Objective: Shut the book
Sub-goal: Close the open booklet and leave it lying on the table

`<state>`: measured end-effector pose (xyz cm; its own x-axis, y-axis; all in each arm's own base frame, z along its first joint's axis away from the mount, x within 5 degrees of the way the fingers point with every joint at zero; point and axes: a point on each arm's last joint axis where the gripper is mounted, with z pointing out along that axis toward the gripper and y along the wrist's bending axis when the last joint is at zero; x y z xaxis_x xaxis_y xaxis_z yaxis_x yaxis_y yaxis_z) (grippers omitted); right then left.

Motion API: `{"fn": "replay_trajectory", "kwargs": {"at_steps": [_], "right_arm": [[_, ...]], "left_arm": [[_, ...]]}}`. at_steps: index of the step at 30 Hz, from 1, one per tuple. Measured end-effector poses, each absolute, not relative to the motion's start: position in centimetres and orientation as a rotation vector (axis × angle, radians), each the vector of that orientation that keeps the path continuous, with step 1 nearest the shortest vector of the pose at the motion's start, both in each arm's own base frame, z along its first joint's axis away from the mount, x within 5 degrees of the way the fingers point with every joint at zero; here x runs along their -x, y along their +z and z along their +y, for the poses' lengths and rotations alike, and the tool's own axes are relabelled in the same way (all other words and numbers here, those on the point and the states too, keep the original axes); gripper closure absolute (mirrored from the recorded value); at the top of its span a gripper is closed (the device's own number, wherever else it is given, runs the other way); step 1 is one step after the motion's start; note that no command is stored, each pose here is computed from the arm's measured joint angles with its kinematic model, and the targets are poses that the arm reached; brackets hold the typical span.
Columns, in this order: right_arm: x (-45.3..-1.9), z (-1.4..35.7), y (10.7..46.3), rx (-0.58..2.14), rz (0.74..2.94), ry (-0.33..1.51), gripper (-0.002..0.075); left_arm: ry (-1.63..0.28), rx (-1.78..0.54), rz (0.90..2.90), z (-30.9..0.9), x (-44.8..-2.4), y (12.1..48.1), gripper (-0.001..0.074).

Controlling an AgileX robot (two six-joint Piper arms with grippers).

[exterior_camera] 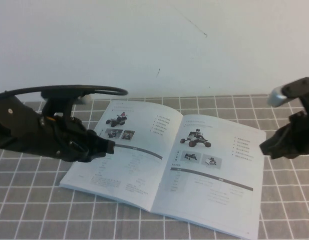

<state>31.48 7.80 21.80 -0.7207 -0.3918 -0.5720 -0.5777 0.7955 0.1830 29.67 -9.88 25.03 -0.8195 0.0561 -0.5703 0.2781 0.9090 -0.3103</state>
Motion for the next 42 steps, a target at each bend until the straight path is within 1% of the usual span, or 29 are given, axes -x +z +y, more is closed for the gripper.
{"fn": "replay_trajectory", "kwargs": {"at_steps": [3,8,13,14,18,23,28,32,35,42], "right_arm": [[-32.8,10.1,20.4,0.793,2.464,0.49,0.0729],[-34.9,12.4,17.9,0.877,2.487,0.502,0.0729],[-36.2,12.9,14.9,0.905,2.537,0.487,0.0729],[-36.4,12.9,14.3,0.905,2.546,0.479,0.0729],[-36.7,12.9,12.5,0.922,2.579,0.465,0.0729],[-36.9,12.9,12.2,0.938,2.585,0.464,0.0729],[-36.9,12.9,12.1,0.944,2.586,0.464,0.0729],[-36.9,12.9,12.1,0.945,2.586,0.464,0.0729],[-36.9,12.9,12.1,0.947,2.586,0.462,0.0729],[-36.9,12.9,12.1,0.943,2.589,0.465,0.0729]], "left_arm": [[-0.537,-0.308,2.464,-10.2,-30.0,25.2,0.0738],[-0.525,-0.295,2.449,-10.0,-31.8,25.4,0.0738],[-0.528,-0.192,2.474,-8.4,-34.5,24.9,0.0738],[-0.528,-0.141,2.485,-7.6,-35.8,24.7,0.0738],[-0.53,-0.044,2.521,-6.3,-38.2,23.0,0.0738],[-0.507,-0.027,2.584,-5.9,-40.2,20.5,0.0738],[-0.417,-0.038,2.612,-5.4,-41.6,18.5,0.0738],[-0.337,-0.008,2.588,-5.0,-42.6,18.5,0.0738],[-0.285,-0.032,2.579,-4.7,-43.1,18.6,0.0738],[-0.265,-0.037,2.583,-4.6,-43.5,18.1,0.0738]]}}
